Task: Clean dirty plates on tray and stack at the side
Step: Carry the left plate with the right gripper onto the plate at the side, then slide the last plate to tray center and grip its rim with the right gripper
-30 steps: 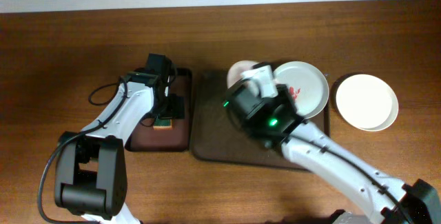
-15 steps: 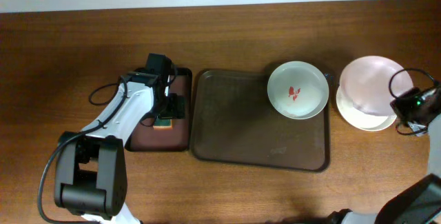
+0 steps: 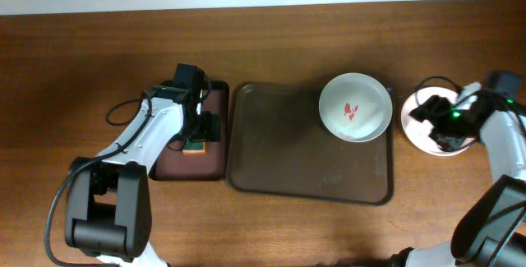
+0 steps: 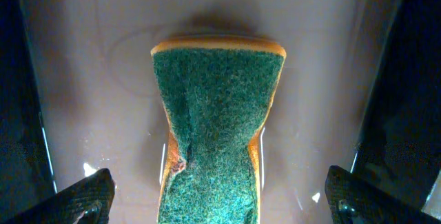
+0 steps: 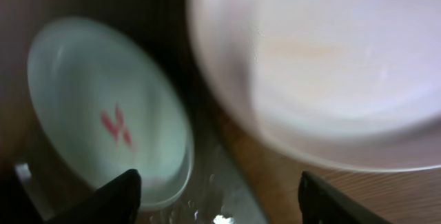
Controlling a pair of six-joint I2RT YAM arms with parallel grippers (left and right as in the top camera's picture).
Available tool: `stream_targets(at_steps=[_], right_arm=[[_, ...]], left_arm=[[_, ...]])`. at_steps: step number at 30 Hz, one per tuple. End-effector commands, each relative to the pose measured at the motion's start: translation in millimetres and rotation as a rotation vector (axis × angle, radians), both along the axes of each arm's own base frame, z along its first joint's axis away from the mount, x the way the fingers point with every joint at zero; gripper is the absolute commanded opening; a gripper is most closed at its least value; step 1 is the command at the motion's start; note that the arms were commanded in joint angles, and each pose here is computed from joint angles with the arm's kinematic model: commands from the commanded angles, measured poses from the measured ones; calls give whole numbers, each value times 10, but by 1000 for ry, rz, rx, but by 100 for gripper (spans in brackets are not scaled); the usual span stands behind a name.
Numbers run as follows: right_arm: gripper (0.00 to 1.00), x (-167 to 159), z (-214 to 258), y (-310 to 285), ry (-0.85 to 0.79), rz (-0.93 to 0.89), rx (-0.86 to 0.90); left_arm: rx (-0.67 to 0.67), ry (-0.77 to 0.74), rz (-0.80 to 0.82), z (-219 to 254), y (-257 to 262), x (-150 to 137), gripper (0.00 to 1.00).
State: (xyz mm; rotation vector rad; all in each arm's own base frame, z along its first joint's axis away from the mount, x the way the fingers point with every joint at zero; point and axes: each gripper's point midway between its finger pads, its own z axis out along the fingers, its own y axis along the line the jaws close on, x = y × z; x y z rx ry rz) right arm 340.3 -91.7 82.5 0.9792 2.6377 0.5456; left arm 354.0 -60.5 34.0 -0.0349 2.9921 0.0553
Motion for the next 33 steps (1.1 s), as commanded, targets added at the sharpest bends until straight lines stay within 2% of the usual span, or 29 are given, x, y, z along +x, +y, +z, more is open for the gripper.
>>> stream_targets(at_steps=[1,7,11,14,17,22,28,29,30,31,33], right_arm=[[61,56,-11,328,30,131,-77],[54,28,-325,665,177,171,-217],[52,21,-598,689,238,183,-206],[40,50,-712,698,247,186,-197],[20,58,-707,731,241,191,-178],[4,78,-651,1147,204,271,-39],[4,-14,-608,1873,221,357,40],[18,-35,-605,1974,224,368,45],[47,-54,-597,2053,222,389,52],[51,-46,-593,2066,210,413,47],[51,72,-528,2002,150,475,20]], left_arm=[[-8,-28,-4,97,-9,42,96],[-8,-28,-4,97,-9,42,96],[-8,-29,-4,97,-8,43,97],[-8,-28,-4,97,-9,42,97],[-8,-29,-4,97,-9,43,97],[-8,-29,-4,97,-9,43,97],[-8,-29,-4,97,-9,43,97],[-8,-29,-4,97,-8,43,96],[-8,-29,-4,97,-9,43,97],[-8,-29,-4,97,-9,43,97],[-8,-28,-4,97,-9,42,97]])
